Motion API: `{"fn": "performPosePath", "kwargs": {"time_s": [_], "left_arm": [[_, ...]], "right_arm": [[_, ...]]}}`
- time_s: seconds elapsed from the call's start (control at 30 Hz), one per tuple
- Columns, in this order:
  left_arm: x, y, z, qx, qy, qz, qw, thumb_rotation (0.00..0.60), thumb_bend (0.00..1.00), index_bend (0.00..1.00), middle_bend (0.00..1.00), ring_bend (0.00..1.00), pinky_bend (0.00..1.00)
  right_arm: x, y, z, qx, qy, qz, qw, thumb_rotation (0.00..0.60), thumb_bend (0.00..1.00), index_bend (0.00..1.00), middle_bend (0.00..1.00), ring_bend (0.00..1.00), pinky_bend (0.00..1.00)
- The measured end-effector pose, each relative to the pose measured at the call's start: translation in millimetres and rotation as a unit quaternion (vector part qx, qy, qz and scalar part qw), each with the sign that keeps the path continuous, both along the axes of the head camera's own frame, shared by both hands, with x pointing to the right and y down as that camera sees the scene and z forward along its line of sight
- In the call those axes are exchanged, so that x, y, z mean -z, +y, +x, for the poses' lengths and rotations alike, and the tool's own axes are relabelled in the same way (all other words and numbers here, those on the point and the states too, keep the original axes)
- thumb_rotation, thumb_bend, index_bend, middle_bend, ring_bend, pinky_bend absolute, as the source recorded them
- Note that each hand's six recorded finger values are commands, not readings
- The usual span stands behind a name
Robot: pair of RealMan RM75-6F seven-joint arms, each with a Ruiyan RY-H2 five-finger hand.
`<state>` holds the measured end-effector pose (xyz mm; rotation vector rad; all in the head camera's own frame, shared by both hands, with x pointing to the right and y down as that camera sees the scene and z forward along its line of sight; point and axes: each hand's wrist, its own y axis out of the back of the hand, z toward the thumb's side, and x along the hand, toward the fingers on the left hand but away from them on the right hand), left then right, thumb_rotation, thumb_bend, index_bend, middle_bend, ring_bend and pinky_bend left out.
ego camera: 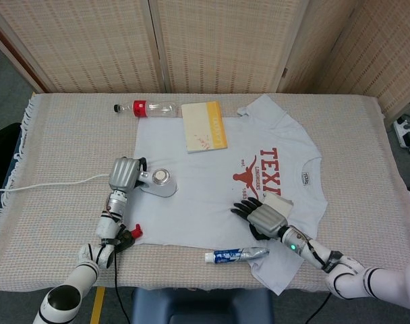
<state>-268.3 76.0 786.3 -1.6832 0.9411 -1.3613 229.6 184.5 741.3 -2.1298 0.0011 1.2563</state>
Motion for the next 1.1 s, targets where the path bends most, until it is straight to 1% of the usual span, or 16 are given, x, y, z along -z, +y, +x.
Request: {"fn": "performPosePath", "kwargs": {"time_s": [0.17, 0.3, 0.4, 0.53, 0.67, 0.8, 0.93, 1.1], "left_arm": [[2.9, -3.3, -35.3, 0.029, -0.018, 0.000, 0.9994, 0.600, 0.34, 0.90, 0.99, 0.85, 0.64], [10.6, -5.1, -64.3, 0.049, -0.024, 0.010, 0.9985, 0.600, 0.34, 0.90, 0.99, 0.84, 0.64], [17.2, -5.0, -76.5, 0.059, -0.014, 0.021, 0.9979, 0.600, 0.34, 0.90, 0.99, 0.84, 0.64], [26.7, -2.9, -78.7, 0.057, 0.012, 0.040, 0.9975, 0.600, 0.34, 0.90, 0.99, 0.84, 0.64], [35.0, 0.2, -63.7, 0.038, 0.045, 0.058, 0.9966, 0.600, 0.34, 0.90, 0.99, 0.84, 0.64], [36.8, 0.2, -31.8, 0.011, 0.072, 0.062, 0.9954, 0.600, 0.34, 0.90, 0.99, 0.84, 0.64], [32.1, -0.4, -1.0, -0.018, 0.068, 0.056, 0.9959, 0.600, 0.34, 0.90, 0.99, 0.84, 0.64], [17.2, 3.2, 32.6, -0.047, 0.044, 0.033, 0.9974, 0.600, 0.34, 0.90, 0.99, 0.84, 0.64]], "right_arm": [[-1.3, 0.9, -1.9, 0.002, 0.000, -0.001, 1.0000, 0.470, 0.89, 0.00, 0.02, 0.00, 0.00], [-1.0, 0.6, -3.3, 0.003, 0.000, -0.001, 1.0000, 0.474, 0.89, 0.00, 0.02, 0.00, 0.00], [-0.7, 0.7, -4.0, 0.003, -0.001, -0.001, 1.0000, 0.473, 0.89, 0.00, 0.02, 0.00, 0.00], [-1.1, 2.5, -4.4, 0.004, -0.001, -0.002, 1.0000, 0.475, 0.89, 0.00, 0.02, 0.00, 0.00], [-1.3, 3.9, -3.6, 0.005, 0.000, -0.003, 1.0000, 0.474, 0.89, 0.00, 0.02, 0.00, 0.00], [-0.4, 2.4, -2.0, 0.002, 0.000, -0.001, 1.0000, 0.474, 0.89, 0.00, 0.02, 0.00, 0.00], [0.1, 0.3, 0.4, -0.002, 0.001, 0.000, 1.0000, 0.471, 0.89, 0.00, 0.02, 0.00, 0.00], [-0.9, 0.1, 3.8, -0.006, 0.004, -0.001, 1.0000, 0.471, 0.88, 0.00, 0.02, 0.00, 0.00]]}}
